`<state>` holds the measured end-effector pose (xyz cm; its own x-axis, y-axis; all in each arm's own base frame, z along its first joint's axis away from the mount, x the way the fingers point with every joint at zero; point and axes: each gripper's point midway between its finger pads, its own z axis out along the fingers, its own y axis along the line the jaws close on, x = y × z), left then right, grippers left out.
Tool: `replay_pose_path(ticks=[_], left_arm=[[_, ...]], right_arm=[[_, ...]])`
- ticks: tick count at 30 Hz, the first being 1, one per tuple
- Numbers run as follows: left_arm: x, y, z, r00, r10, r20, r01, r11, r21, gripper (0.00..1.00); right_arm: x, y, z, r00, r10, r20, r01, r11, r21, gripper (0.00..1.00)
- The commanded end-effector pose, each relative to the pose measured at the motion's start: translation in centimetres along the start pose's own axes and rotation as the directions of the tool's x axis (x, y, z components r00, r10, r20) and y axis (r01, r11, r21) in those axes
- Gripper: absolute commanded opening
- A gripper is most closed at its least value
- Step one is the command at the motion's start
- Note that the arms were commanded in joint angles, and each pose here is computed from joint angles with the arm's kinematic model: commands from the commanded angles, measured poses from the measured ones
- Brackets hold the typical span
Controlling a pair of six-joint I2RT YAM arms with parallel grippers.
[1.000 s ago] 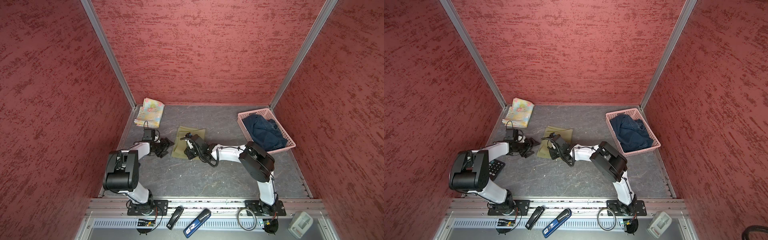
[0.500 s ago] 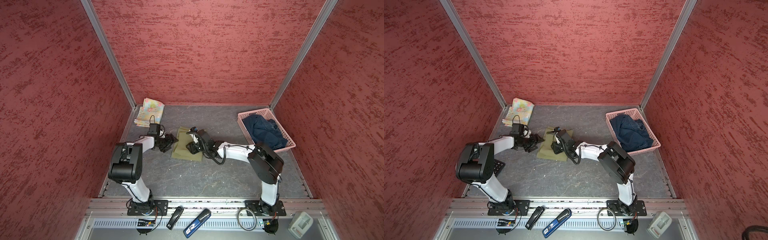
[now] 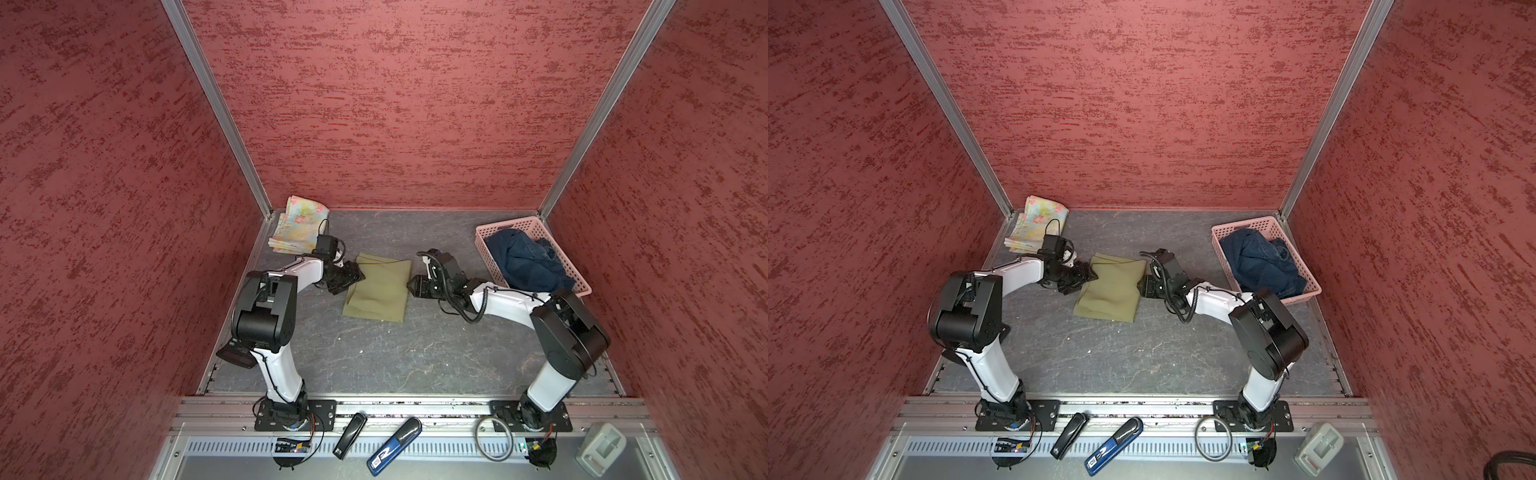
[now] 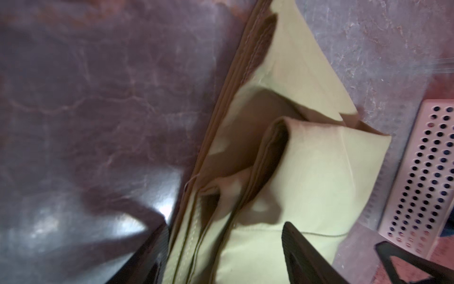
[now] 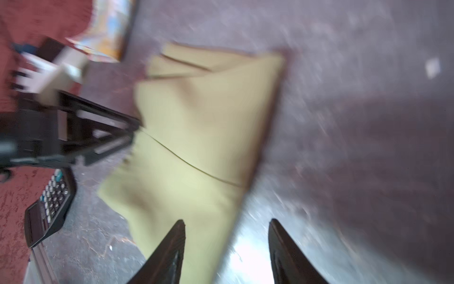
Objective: Fold and stack skirts
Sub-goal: Fold the skirt at the center of the table, then pick up the skirt.
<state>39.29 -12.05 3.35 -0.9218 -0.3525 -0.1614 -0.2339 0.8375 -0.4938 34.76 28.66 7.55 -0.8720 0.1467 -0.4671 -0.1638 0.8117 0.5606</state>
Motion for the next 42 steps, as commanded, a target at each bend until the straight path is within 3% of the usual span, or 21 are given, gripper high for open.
replay_pose_path(ticks=[1, 8, 14, 25, 29, 37, 42], left_arm=[[3.1, 4.7, 2.2, 0.994, -0.005, -0.109, -0.015, 0.984, -0.178, 0.73], [3.8, 4.2, 3.4, 0.987, 0.039, -0.153, -0.056, 0.992, -0.109, 0.71], [4.2, 4.0, 4.0, 0.982, 0.026, -0.186, -0.042, 0.996, -0.083, 0.65], [4.2, 3.1, 4.4, 0.977, 0.006, -0.214, -0.01, 1.0, -0.016, 0.25], [4.0, 2.2, 4.4, 0.977, 0.015, -0.211, -0.009, 1.0, 0.03, 0.0], [2.0, 0.4, 3.0, 0.992, 0.023, -0.123, -0.011, 0.995, 0.103, 0.0], [-0.5, -1.1, 0.5, 1.0, 0.024, -0.02, -0.021, 0.992, 0.124, 0.0]], right_arm=[[1.2, 0.7, 0.3, 0.987, 0.149, -0.054, -0.152, 0.987, -0.05, 0.57], [3.2, 0.5, 3.5, 0.952, 0.268, -0.151, -0.284, 0.954, -0.099, 0.57], [3.2, 0.4, 5.2, 0.938, 0.31, -0.155, -0.33, 0.936, -0.126, 0.54], [2.4, 1.0, 5.8, 0.947, 0.289, -0.142, -0.311, 0.935, -0.169, 0.45], [2.4, 1.0, 5.8, 0.949, 0.279, -0.146, -0.302, 0.938, -0.171, 0.44], [1.2, 0.2, 5.2, 0.96, 0.26, -0.104, -0.275, 0.948, -0.162, 0.45], [-0.1, -0.5, 4.1, 0.969, 0.242, -0.059, -0.248, 0.957, -0.153, 0.51]])
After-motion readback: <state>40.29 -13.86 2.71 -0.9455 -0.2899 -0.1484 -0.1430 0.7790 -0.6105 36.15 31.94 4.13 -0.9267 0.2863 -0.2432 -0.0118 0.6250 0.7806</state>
